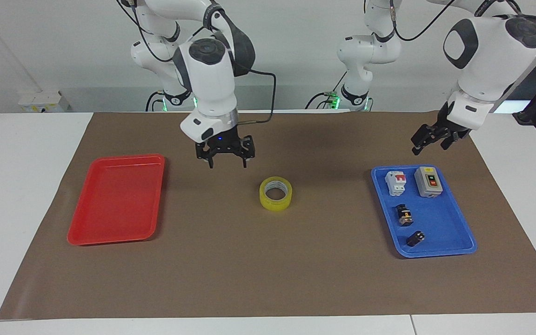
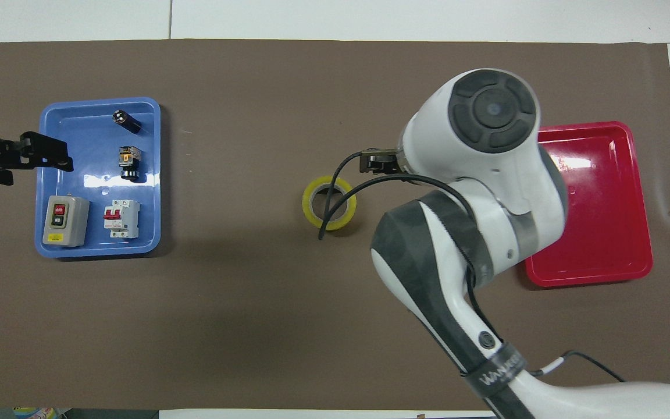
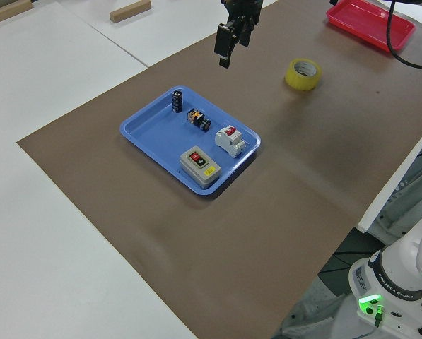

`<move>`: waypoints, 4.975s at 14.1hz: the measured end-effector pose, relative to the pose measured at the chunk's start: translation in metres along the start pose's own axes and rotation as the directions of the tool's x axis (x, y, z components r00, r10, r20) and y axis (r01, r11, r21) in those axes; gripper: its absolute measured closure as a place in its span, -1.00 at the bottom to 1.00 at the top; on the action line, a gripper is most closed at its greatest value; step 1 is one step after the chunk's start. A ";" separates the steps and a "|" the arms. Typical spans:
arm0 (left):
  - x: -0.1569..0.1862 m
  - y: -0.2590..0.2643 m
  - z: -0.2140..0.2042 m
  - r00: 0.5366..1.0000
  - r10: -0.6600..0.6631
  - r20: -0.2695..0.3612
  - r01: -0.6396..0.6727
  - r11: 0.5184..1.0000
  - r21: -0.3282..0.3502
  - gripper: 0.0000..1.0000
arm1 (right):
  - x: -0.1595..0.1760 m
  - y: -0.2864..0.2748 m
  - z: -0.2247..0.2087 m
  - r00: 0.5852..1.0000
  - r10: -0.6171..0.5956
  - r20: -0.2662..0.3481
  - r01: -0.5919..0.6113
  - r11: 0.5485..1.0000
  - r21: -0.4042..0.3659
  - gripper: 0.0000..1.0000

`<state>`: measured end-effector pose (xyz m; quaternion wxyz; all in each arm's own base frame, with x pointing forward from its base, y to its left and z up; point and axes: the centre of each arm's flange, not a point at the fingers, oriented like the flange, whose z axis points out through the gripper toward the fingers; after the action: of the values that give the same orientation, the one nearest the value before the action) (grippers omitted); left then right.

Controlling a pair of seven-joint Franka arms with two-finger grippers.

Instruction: Place and move tape with both arms

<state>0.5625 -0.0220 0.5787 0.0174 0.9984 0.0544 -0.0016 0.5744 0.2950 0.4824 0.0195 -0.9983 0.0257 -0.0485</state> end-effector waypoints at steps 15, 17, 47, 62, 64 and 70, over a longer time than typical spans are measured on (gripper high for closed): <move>-0.012 -0.026 -0.021 0.993 0.076 0.095 -0.076 0.997 0.001 -1.00 | -0.046 -0.062 0.159 0.996 -0.077 0.039 0.078 0.997 -0.027 -0.22; -0.012 -0.026 -0.021 0.993 0.076 0.095 -0.076 0.997 0.001 -1.00 | -0.049 -0.061 0.162 0.996 -0.078 0.037 0.079 0.997 -0.025 0.19; -0.014 -0.026 -0.032 0.994 0.093 0.056 -0.094 0.995 0.019 -1.00 | -0.001 0.433 0.127 0.940 -0.321 0.118 0.329 0.943 -0.053 0.59; -0.014 -0.026 -0.032 0.994 0.093 0.056 -0.094 0.995 0.019 -1.00 | 0.028 0.402 0.045 0.962 -0.238 0.132 0.246 0.968 -0.048 -1.00; -0.014 -0.026 -0.032 0.994 0.093 0.056 -0.094 0.995 0.019 -1.00 | 0.040 0.377 -0.004 0.969 -0.196 0.148 0.204 0.978 -0.047 -1.00; -0.014 -0.026 -0.032 0.994 0.093 0.056 -0.094 0.995 0.019 -1.00 | 0.039 0.373 -0.135 0.979 -0.129 0.156 0.139 0.989 -0.055 -1.00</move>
<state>0.5457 0.0033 0.6100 0.0080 0.9995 0.0070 -0.0290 0.5813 -0.0847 0.6048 -0.0145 -0.9987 -0.0416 0.0273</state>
